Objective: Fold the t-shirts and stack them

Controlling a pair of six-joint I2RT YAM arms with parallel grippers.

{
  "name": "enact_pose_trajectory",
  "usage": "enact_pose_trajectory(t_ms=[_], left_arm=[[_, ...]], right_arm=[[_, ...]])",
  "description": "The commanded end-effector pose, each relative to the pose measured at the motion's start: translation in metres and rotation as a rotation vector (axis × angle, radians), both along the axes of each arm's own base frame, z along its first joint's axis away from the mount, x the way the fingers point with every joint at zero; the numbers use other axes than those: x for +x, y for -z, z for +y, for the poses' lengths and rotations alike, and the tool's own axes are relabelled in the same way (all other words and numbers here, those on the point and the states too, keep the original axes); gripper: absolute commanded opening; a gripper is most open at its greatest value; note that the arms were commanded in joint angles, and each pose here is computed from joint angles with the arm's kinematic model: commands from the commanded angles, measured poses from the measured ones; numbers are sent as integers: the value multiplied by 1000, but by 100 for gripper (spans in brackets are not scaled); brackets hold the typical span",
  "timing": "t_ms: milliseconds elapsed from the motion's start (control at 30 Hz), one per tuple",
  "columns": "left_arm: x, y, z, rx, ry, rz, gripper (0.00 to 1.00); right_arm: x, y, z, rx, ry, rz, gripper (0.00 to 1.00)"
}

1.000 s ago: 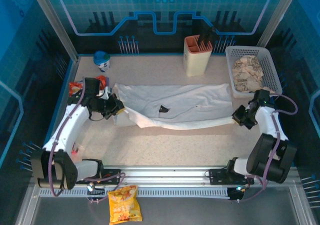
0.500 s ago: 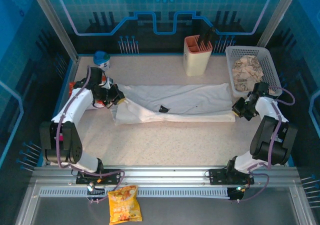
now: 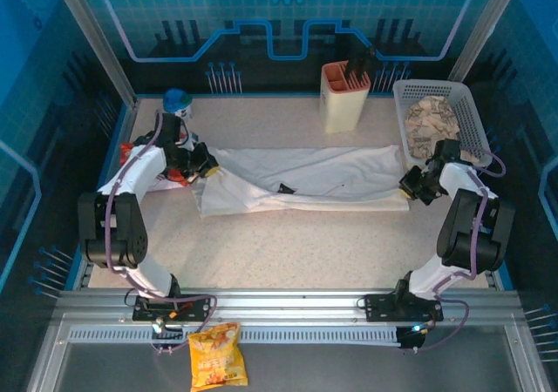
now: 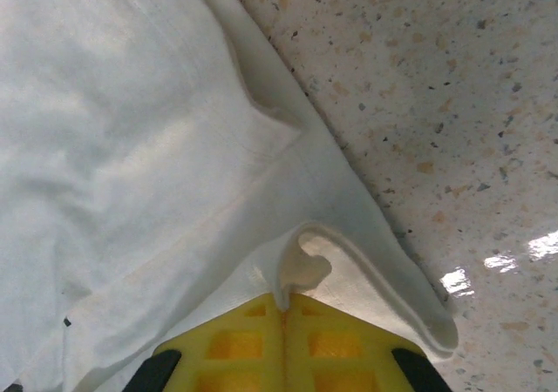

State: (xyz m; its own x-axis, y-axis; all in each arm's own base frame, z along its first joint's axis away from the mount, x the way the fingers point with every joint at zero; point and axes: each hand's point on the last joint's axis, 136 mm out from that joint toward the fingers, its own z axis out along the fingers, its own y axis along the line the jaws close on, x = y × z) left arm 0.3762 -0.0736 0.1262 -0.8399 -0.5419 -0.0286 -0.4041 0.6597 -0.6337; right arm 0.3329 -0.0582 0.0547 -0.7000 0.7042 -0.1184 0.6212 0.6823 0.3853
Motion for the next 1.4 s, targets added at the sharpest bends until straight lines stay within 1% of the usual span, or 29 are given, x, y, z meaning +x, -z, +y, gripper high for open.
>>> enact_pose_trajectory(t_ms=[0,133,167,200,233,300,367,433,467,500,533,600,633,667,733,800,833,867,900,967,1033,1167,1233,1333,1367], left_arm=[[19,0,10,28,-22,-27,0],[31,6,14,48,-32,-20,0],[34,7,16,54,-34,-17,0],[37,9,17,65,-35,-8,3],[39,10,19,74,-34,-2,9],[41,12,23,100,-28,9,27],[42,10,27,126,-27,3,41],[41,4,29,139,-26,-10,52],[39,1,29,142,-23,-11,54],[36,-2,29,145,-17,-11,55],[32,-6,30,152,-13,-12,56],[19,-12,31,168,-7,-15,58],[9,-13,32,180,-10,-15,59],[-1,-13,33,189,-15,-14,58],[-23,-8,32,189,-21,-2,56],[-46,3,29,178,-24,28,51],[-57,8,27,169,-25,41,47],[-67,14,26,161,-31,51,45],[-74,18,26,158,-37,58,44],[-89,29,28,175,-52,73,44],[-98,41,29,179,-68,95,43],[-109,65,29,174,-86,135,43],[-112,73,30,182,-88,149,45],[-113,82,32,193,-95,157,46],[-113,85,32,195,-97,159,46]], right_arm=[[19,-7,3,13,9,-43,0],[23,-6,4,9,4,-37,0],[23,-6,4,11,2,-35,1],[22,-7,6,17,-1,-32,7],[21,-8,8,22,-5,-31,12],[17,-13,12,16,-20,-37,26],[11,-18,15,12,-31,-51,51],[6,-23,18,15,-40,-62,66],[3,-26,21,21,-50,-72,72],[-1,-27,23,21,-59,-73,74],[-6,-30,24,11,-67,-75,80],[-16,-31,24,-10,-69,-77,88],[-23,-31,22,-30,-65,-79,96],[-28,-32,20,-42,-63,-87,98],[-40,-27,19,-52,-60,-87,98],[-46,-22,18,-45,-47,-95,92],[-49,-19,16,-36,-39,-91,89],[-51,-15,14,-32,-32,-83,86],[-53,-11,12,-32,-26,-73,83],[-55,-1,8,-15,-9,-46,72],[-56,8,6,2,-5,-25,68],[-56,23,6,28,-1,3,66],[-57,27,6,31,2,11,59],[-55,31,5,28,8,11,55],[-54,32,5,34,10,10,53]])
